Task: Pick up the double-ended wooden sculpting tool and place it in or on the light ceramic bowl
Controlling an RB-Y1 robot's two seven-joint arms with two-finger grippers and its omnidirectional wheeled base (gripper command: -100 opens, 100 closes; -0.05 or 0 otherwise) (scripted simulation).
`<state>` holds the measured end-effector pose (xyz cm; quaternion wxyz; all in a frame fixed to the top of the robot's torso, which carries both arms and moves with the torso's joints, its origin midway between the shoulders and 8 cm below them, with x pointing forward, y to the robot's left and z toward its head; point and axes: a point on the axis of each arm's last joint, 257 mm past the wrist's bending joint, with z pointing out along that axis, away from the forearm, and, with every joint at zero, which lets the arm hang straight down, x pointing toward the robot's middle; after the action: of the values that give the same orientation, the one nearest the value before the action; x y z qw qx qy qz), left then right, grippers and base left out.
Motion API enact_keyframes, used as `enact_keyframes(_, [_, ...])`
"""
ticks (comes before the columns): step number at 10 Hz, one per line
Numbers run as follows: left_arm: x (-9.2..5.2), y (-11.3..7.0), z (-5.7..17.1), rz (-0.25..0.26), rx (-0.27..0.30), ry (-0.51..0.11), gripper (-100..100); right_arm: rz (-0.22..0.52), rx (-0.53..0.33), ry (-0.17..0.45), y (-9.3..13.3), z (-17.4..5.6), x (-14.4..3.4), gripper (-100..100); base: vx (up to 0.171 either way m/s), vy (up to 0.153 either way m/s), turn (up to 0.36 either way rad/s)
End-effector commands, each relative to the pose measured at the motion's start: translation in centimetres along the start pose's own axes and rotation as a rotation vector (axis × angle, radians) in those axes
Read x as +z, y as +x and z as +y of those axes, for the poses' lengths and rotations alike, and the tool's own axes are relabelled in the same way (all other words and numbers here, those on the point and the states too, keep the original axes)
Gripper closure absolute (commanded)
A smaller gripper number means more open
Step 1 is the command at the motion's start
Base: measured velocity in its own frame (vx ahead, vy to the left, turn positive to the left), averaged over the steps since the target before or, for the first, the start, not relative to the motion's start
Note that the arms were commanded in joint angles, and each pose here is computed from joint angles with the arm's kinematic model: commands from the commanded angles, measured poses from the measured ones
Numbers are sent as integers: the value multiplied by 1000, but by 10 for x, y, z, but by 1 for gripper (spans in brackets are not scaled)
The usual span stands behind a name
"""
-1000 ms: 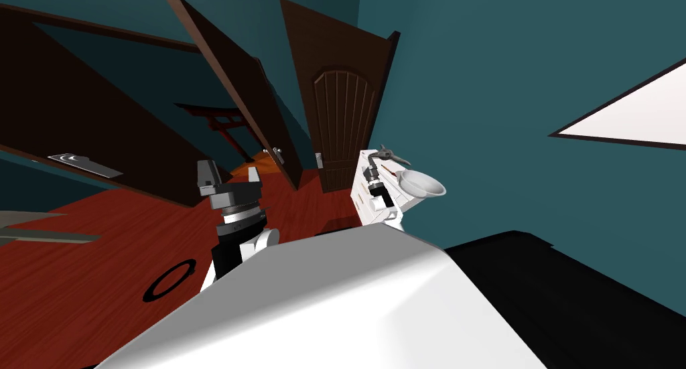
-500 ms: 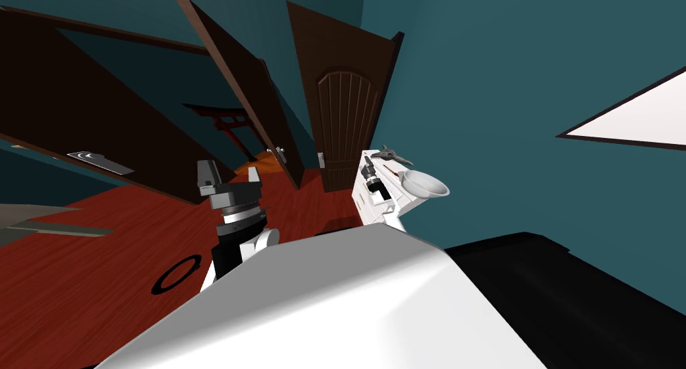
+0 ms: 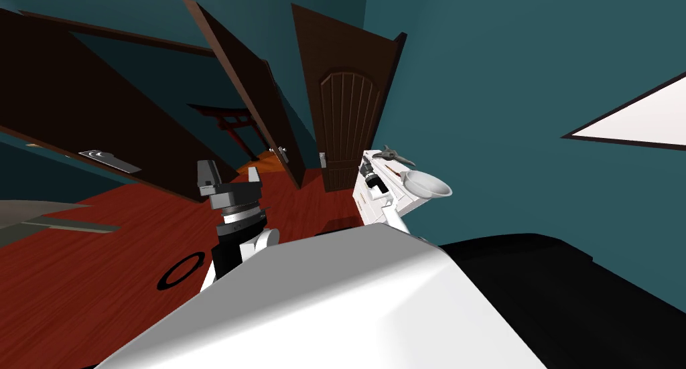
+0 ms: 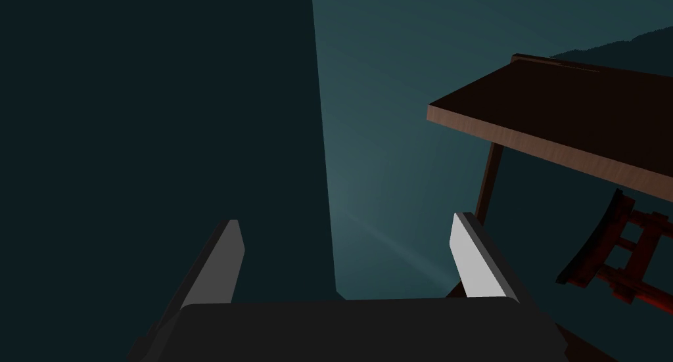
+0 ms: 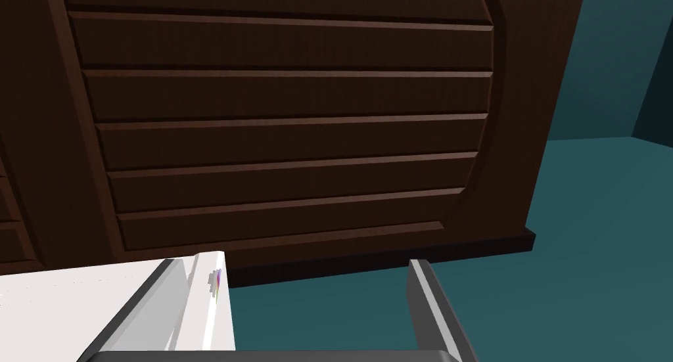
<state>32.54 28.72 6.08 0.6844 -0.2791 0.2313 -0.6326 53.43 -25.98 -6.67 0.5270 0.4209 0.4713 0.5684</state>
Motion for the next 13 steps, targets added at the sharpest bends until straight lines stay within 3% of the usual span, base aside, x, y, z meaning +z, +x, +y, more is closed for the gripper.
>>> enact_keyframes(1, [0,0,0,0,0,0,0,-3,2,26,0,-4,2,-100,-3,9,0])
enact_keyframes(2, [0,0,0,0,0,0,0,-9,15,57,-7,-10,15,-100,-3,17,20])
enact_keyframes(7, [0,0,0,0,0,0,0,-34,30,151,-18,-26,31,-100,-3,14,5])
enact_keyframes(8, [0,0,0,0,0,0,0,-55,47,180,-30,-31,42,-100,1,15,-2])
enact_keyframes(10, [0,0,0,0,0,0,0,-63,47,215,-30,-36,45,-100,0,10,0])
enact_keyframes(11, [0,0,0,0,0,0,0,-89,68,240,-44,-38,55,-100,-2,13,-9])
enact_keyframes(13, [0,0,0,0,0,0,0,-99,68,279,-45,-45,56,-100,1,10,-4])
